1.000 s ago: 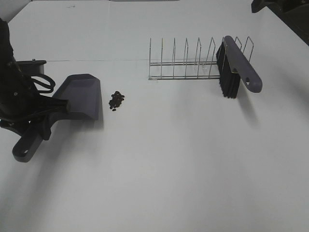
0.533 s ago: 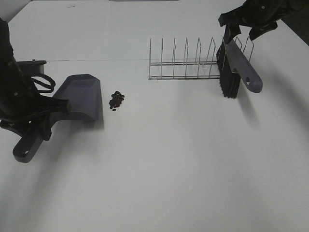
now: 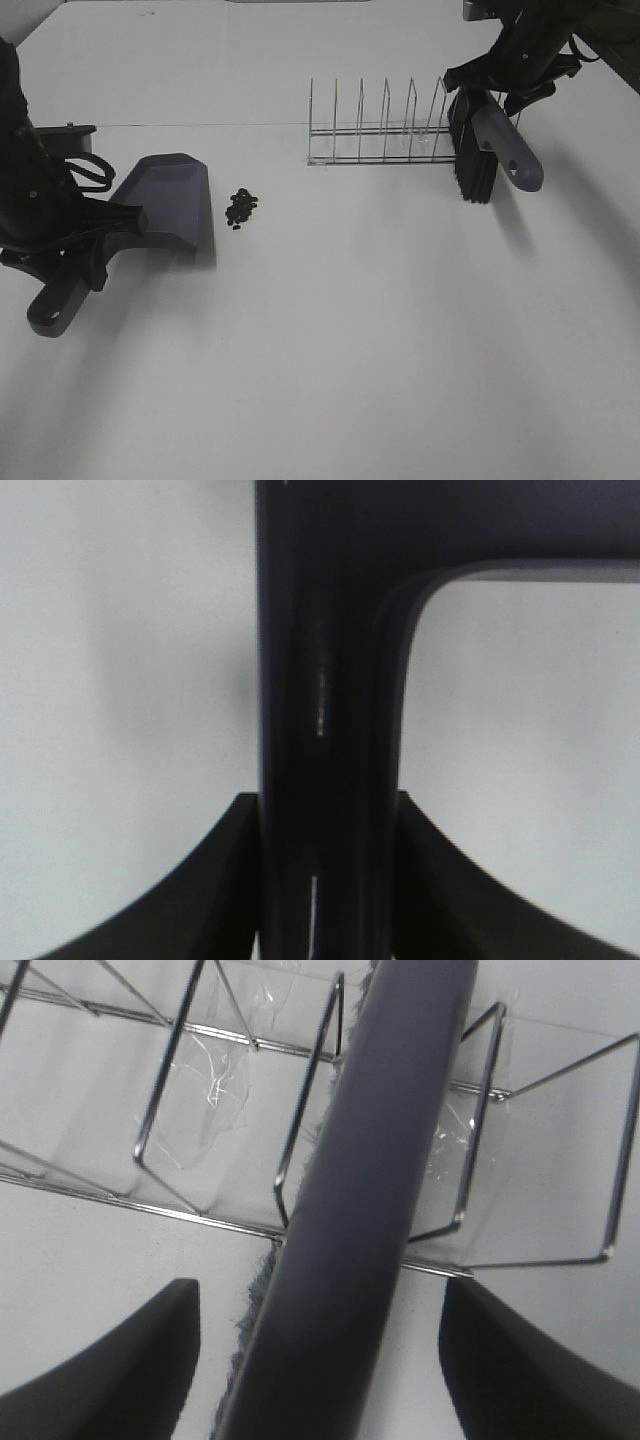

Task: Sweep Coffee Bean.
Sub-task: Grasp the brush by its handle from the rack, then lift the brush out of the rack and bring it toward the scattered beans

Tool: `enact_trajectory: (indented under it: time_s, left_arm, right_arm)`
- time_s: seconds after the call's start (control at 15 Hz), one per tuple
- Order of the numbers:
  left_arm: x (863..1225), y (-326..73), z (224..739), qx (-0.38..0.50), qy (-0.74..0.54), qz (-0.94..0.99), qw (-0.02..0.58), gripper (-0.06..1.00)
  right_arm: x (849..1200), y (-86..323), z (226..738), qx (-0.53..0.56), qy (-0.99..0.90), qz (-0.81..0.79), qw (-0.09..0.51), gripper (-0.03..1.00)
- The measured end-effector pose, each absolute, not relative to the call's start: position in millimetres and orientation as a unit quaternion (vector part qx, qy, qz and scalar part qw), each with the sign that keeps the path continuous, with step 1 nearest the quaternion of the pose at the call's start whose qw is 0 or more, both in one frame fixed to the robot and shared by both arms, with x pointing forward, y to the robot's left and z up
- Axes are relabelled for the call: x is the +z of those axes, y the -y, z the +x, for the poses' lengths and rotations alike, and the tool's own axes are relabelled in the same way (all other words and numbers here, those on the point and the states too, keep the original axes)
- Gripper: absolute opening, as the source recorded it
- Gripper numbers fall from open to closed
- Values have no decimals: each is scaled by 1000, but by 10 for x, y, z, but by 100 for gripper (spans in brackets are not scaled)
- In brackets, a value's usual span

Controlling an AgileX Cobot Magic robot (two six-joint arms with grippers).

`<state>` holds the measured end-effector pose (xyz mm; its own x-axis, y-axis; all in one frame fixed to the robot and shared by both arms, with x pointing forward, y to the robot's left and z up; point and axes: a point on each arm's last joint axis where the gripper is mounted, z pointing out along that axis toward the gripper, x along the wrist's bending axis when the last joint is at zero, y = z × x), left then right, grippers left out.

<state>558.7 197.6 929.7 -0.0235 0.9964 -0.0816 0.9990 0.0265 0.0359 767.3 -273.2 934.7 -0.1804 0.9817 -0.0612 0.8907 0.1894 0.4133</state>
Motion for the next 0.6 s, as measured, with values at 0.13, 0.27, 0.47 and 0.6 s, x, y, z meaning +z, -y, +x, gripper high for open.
enact_trajectory:
  time_s: [0.13, 0.27, 0.47, 0.6]
  left_arm:
    - [9297, -1976, 5587, -16, -715, 698, 42, 32]
    - [9297, -1976, 5587, -16, -715, 698, 42, 32]
    - [9297, -1976, 5587, -16, -715, 698, 42, 32]
    - [9297, -1976, 5587, -16, -715, 698, 42, 32]
  right_arm:
    - [9290, 2736, 7679, 138, -757, 619, 157, 47]
    - [9307, 2753, 7688, 136, -757, 617, 165, 30]
    - [9310, 2776, 7683, 134, -750, 627, 162, 29]
    - [9387, 2775, 7660, 135, -743, 636, 158, 29]
